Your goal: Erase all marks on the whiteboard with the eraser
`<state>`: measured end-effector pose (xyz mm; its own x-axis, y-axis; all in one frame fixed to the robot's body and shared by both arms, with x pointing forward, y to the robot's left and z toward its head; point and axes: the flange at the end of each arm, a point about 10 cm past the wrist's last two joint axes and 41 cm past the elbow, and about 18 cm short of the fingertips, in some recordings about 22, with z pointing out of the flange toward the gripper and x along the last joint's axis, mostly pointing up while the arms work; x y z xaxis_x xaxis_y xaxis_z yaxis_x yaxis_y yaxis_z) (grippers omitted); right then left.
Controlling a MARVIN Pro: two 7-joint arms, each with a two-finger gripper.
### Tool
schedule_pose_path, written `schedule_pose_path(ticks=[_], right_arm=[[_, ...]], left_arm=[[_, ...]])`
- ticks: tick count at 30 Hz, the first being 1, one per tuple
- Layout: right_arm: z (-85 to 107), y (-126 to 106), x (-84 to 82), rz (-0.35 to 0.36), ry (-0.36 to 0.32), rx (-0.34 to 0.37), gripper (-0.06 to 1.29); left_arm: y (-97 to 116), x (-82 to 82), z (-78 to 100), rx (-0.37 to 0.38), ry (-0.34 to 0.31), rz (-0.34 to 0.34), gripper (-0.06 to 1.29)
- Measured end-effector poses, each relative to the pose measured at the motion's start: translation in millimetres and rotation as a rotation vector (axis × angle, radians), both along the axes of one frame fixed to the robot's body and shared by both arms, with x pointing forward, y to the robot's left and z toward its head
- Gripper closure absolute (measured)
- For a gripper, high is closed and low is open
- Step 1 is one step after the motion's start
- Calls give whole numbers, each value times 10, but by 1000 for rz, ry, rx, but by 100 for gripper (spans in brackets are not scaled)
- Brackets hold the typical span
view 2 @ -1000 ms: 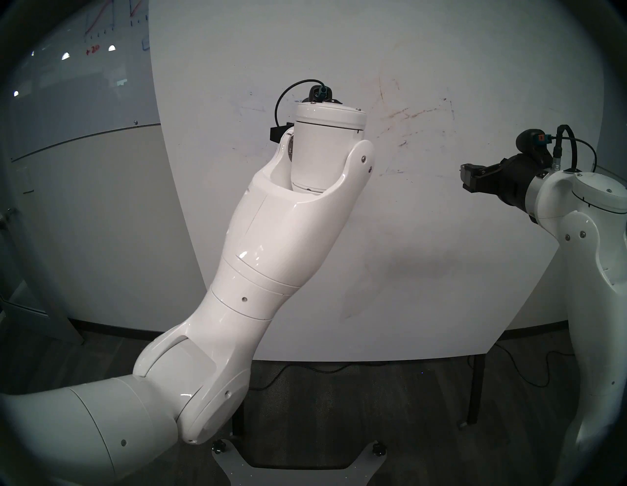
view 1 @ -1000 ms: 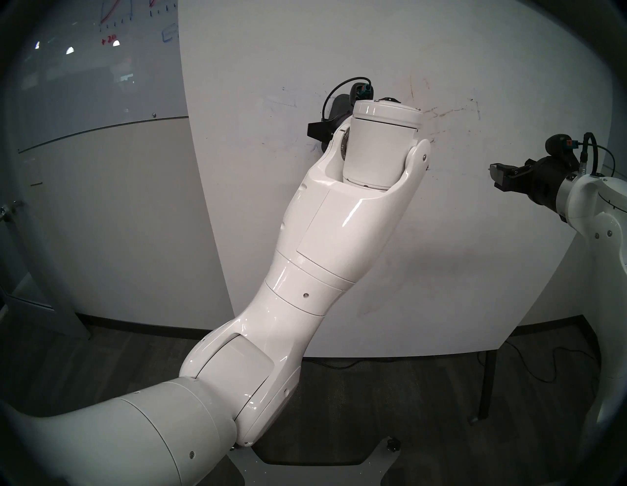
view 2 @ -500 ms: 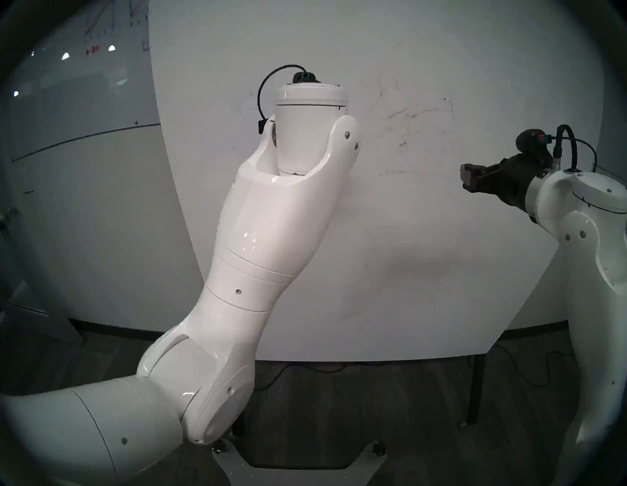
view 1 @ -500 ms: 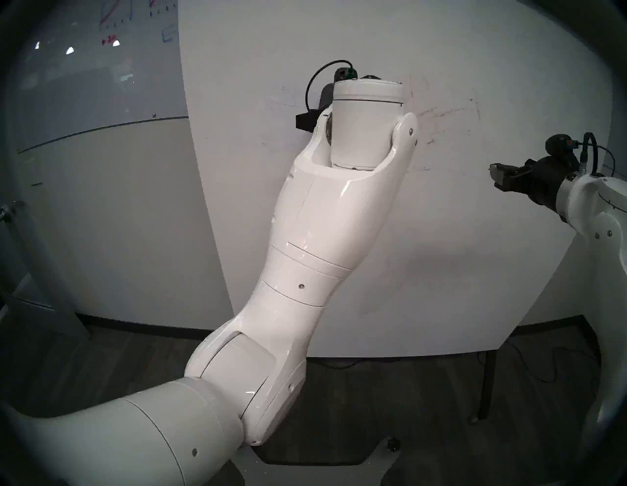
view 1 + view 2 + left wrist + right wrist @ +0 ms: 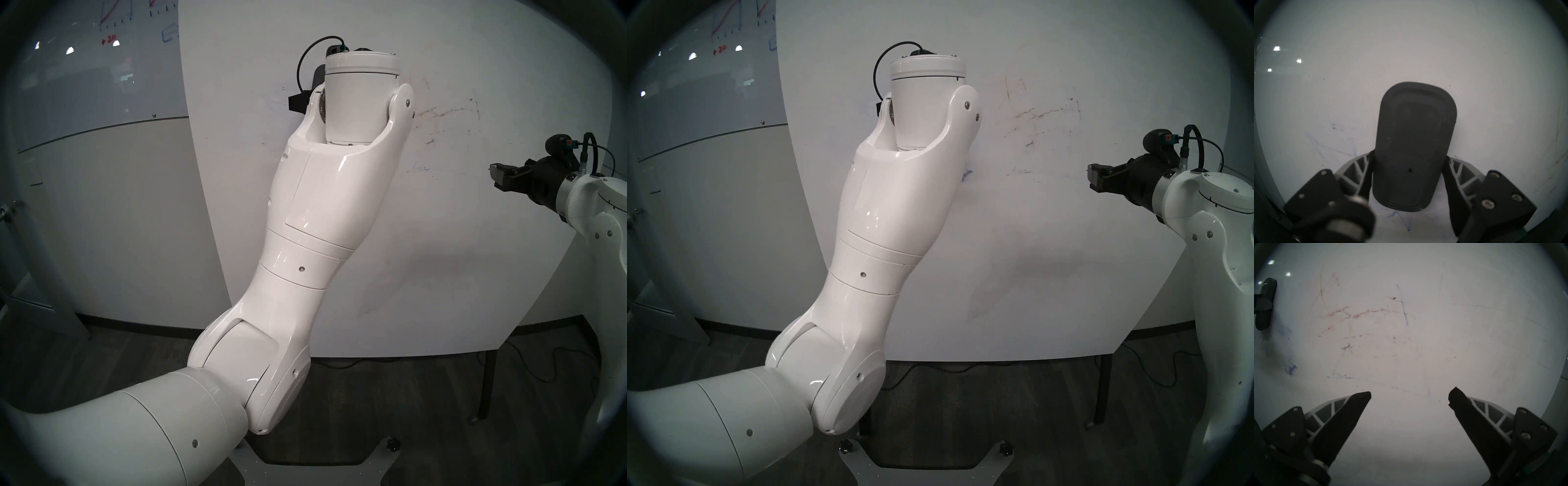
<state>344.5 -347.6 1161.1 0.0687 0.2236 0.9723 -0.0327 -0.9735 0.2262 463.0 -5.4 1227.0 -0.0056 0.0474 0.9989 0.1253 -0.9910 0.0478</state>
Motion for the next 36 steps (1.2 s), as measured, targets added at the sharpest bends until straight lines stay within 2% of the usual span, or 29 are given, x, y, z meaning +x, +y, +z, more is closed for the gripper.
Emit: schedule_pose_path(ticks=[13,19,25,29,34,36], right_arm=[[0,0,0,0,0,0,-3],[0,0,0,0,0,0,-3],[0,0,0,0,0,0,-3],[0,0,0,0,0,0,-3],[0,0,0,0,0,0,-3],[0,0,0,0,0,0,-3]], left_arm=[[32,-9,330,5,-58,38,57],[8,28,385,6,-53,38,57],[22,21,386,-26,-42,20,57],[47,0,325,-55,-32,5,57],[44,-17,194,-77,-11,-12,57],[28,-17,76,-82,11,-20,58]])
